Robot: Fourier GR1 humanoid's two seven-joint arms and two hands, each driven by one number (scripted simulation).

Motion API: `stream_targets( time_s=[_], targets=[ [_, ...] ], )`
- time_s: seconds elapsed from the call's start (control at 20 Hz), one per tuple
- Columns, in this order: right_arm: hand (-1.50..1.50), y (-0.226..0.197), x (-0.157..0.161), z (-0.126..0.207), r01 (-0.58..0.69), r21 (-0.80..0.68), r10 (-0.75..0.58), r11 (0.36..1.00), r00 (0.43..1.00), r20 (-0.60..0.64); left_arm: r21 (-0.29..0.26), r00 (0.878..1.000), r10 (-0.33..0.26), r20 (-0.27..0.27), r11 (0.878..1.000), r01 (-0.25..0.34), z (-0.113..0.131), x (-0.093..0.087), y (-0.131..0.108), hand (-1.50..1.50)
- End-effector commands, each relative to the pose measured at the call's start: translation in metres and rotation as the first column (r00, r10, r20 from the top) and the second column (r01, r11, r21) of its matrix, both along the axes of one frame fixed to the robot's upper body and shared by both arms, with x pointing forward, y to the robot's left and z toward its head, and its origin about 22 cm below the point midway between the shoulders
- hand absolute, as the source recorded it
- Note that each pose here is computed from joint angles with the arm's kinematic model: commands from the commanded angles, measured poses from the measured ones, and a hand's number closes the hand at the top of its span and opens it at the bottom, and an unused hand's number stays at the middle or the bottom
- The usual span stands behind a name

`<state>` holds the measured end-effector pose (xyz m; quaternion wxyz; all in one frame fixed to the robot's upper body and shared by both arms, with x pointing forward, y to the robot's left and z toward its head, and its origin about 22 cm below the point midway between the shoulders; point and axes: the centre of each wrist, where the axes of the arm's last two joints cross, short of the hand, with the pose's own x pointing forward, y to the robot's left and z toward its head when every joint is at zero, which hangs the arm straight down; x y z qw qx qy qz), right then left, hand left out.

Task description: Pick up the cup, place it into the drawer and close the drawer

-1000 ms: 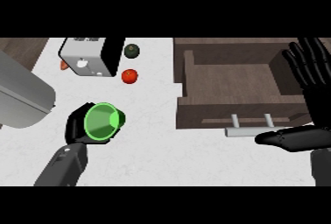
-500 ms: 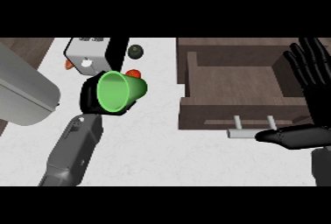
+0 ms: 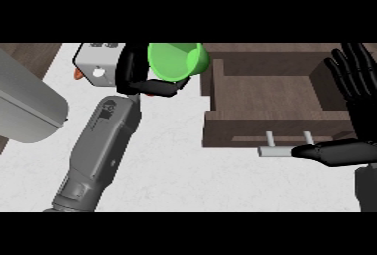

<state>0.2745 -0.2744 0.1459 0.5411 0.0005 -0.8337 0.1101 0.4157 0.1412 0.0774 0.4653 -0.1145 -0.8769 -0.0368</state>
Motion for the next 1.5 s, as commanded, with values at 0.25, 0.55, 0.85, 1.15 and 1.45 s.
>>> stream_targets(
  time_s=[0.25, 0.55, 0.85, 1.15, 1.45],
  targets=[
    [-1.5, -0.01, 0.003, -0.001, 0.003, 0.006, -0.003, 1.0, 1.0, 0.007, 0.089, 0.999, 0.037, -0.04, 0.995, -0.033, 0.109, 0.01, -0.085, 1.5],
    [-1.5, 0.018, 0.004, -0.005, -0.047, 0.008, 0.047, 0.999, 0.999, 0.017, 0.205, 0.978, 0.106, -0.177, 0.976, -0.069, 0.094, 0.024, -0.103, 1.5],
    [-1.5, 0.008, 0.01, -0.001, -0.068, 0.014, 0.068, 0.998, 0.997, 0.034, 0.324, 0.954, 0.183, -0.236, 0.941, -0.1, 0.075, 0.03, -0.107, 1.5],
    [-1.5, 0.017, 0.019, 0.013, -0.117, -0.007, 0.117, 0.993, 0.991, 0.057, 0.439, 0.935, 0.137, -0.327, 0.898, 0.022, 0.058, 0.03, -0.104, 1.5],
    [-1.5, 0.034, 0.022, 0.012, -0.172, 0.002, 0.171, 0.985, 0.983, 0.067, 0.457, 0.935, 0.12, -0.335, 0.888, 0.05, 0.054, 0.027, -0.107, -1.5]
  ],
)
